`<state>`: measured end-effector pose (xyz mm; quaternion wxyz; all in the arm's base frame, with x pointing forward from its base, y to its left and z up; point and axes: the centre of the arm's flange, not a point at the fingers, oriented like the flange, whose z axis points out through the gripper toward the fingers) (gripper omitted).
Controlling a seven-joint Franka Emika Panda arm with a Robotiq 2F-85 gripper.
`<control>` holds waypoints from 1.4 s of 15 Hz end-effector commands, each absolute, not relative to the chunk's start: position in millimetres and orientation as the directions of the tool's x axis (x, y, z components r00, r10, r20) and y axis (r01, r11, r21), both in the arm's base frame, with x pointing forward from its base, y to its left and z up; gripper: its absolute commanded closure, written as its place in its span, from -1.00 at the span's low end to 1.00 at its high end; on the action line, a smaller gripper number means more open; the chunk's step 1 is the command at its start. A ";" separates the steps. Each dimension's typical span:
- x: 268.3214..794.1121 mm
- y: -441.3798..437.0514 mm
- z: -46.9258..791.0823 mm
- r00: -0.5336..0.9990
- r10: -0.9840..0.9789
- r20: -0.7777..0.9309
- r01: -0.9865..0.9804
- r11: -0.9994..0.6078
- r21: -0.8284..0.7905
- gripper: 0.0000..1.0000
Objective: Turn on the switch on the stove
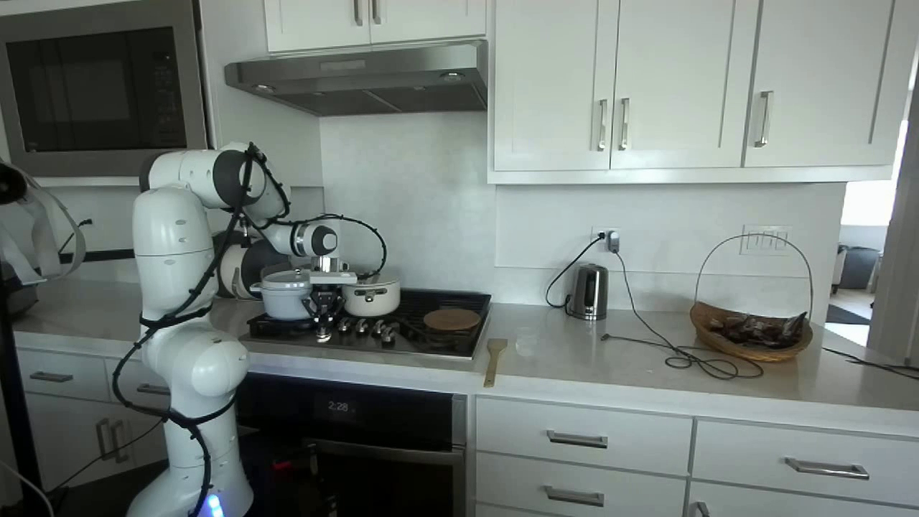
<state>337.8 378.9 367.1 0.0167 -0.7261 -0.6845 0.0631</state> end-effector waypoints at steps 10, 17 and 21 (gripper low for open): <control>351.6 356.4 334.8 -0.101 0.985 -0.143 0.981 0.074 -0.178 0.90; 353.6 355.7 337.0 -0.221 0.971 -0.088 0.950 0.194 -0.246 0.90; 363.8 348.5 338.4 -0.332 0.943 -0.022 0.902 0.311 -0.300 0.90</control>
